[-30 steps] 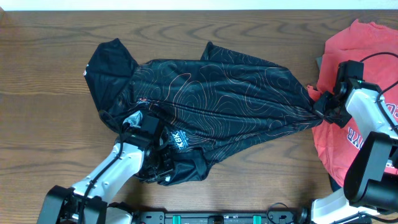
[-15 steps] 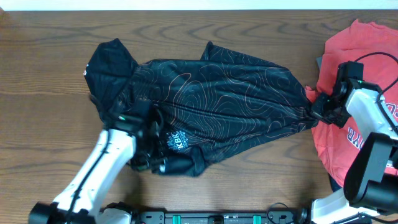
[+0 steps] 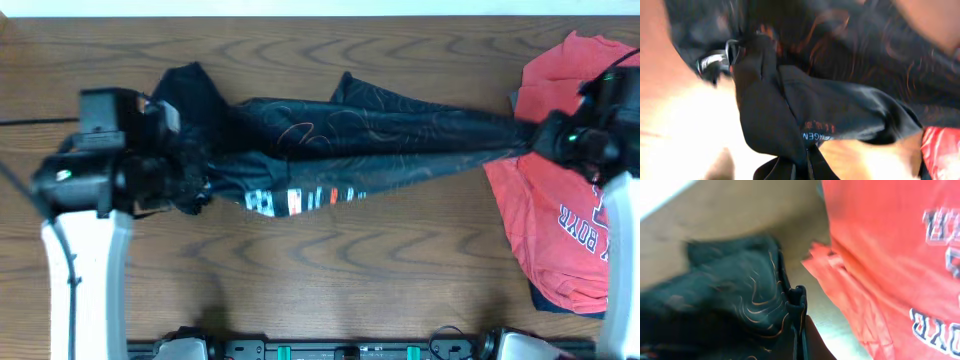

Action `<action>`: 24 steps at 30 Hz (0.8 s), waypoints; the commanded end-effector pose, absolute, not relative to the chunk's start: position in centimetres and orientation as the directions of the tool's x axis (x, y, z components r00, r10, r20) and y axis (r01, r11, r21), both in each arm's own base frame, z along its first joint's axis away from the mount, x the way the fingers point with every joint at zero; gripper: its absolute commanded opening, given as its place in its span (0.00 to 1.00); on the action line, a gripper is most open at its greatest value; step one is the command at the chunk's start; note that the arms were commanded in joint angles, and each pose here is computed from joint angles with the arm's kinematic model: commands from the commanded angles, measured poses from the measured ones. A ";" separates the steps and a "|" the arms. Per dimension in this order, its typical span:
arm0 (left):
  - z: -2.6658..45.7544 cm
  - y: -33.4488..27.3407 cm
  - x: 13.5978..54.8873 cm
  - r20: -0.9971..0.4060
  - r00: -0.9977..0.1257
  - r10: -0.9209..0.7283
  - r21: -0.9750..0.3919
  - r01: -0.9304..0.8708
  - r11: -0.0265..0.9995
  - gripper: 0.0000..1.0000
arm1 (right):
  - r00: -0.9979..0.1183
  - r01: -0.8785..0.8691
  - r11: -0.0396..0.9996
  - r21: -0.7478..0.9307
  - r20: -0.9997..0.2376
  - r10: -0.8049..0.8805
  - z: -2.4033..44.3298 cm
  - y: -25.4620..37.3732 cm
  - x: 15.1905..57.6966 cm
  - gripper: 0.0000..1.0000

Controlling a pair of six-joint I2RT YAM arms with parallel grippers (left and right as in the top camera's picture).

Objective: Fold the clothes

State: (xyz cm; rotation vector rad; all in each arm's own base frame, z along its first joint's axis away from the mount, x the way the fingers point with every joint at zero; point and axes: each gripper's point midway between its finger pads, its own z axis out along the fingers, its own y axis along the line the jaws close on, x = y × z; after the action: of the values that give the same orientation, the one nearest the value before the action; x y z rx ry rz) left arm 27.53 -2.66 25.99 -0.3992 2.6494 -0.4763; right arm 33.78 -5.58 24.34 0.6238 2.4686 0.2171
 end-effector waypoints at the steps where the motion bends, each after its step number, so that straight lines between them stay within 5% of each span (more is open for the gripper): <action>1: 31.5 -1.9 27.5 -0.500 -0.799 -0.334 -0.390 -0.137 0.911 0.06 | -0.668 0.286 0.907 0.309 -0.614 0.420 30.1 -4.6 33.2 0.01; 15: 46.4 -0.5 23.0 -0.832 -0.452 -0.322 -0.337 -0.049 0.940 0.06 | -0.358 0.127 0.951 0.280 -0.881 0.308 45.3 -3.0 27.6 0.01; 24: 44.9 0.3 25.7 -0.795 -0.508 -0.333 -0.339 -0.084 0.937 0.06 | -0.425 0.064 0.961 0.268 -0.864 0.270 43.8 -2.5 30.7 0.01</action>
State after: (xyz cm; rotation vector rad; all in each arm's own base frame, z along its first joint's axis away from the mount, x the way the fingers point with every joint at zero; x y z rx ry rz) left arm 23.47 -0.57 46.33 -0.2839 2.0331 -0.3432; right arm 28.70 -2.96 45.07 0.2828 1.9503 0.2021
